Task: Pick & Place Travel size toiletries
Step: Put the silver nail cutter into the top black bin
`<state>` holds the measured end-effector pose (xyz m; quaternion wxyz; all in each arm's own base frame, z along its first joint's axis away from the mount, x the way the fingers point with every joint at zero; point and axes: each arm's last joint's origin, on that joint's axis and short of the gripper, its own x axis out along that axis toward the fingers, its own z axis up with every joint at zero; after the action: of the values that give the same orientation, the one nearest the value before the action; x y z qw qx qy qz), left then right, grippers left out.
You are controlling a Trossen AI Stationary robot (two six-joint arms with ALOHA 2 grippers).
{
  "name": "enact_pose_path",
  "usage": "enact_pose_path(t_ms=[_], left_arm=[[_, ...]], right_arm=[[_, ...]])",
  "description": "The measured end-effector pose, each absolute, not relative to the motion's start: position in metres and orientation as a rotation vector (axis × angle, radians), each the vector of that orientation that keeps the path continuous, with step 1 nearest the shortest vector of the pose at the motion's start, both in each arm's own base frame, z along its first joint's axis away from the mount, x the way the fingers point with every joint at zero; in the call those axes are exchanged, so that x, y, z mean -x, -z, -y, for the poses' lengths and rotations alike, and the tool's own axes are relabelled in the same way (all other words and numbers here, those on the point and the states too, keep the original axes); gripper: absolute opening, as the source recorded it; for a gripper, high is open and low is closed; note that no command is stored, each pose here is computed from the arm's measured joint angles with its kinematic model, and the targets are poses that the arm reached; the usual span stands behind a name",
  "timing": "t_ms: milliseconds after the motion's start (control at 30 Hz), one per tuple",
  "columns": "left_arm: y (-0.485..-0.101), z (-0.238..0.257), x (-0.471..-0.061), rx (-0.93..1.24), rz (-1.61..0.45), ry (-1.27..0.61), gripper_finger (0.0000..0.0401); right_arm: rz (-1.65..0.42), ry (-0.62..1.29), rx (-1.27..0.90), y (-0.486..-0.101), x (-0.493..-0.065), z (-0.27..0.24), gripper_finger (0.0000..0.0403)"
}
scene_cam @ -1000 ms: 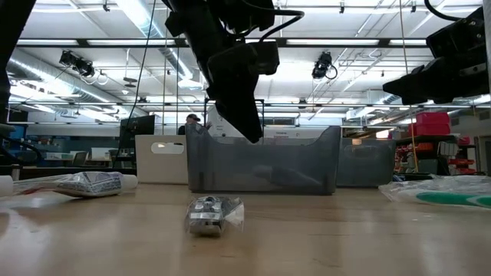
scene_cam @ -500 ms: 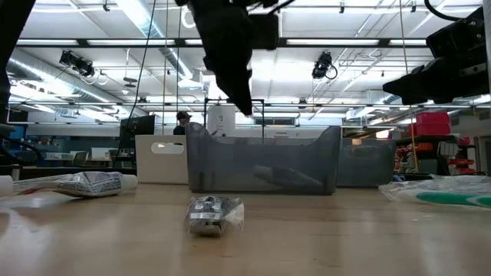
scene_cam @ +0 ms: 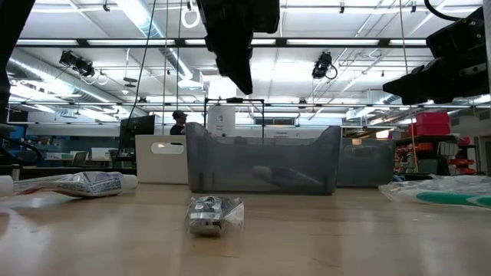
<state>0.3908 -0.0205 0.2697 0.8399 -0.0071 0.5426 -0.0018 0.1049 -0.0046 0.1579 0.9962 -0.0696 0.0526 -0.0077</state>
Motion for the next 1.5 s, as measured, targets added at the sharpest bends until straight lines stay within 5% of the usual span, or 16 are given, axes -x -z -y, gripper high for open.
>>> enact_pose_path(t_ms=[367,867,1500], left_arm=[[-0.275,0.029,-0.353,-0.006,-1.145,0.006,0.0006],[-0.271,0.038,-0.261,0.060,-1.107,-0.007,0.0005],[-0.258,0.045,-0.224,0.139,-1.124,-0.020,0.0018]], right_arm=[[-0.106,0.016,0.139,-0.158,-0.105,0.005,0.0013],[-0.111,0.016,0.139,-0.157,-0.105,0.005,0.0013],[-0.112,0.015,0.139,-0.157,-0.105,0.005,0.0014]])
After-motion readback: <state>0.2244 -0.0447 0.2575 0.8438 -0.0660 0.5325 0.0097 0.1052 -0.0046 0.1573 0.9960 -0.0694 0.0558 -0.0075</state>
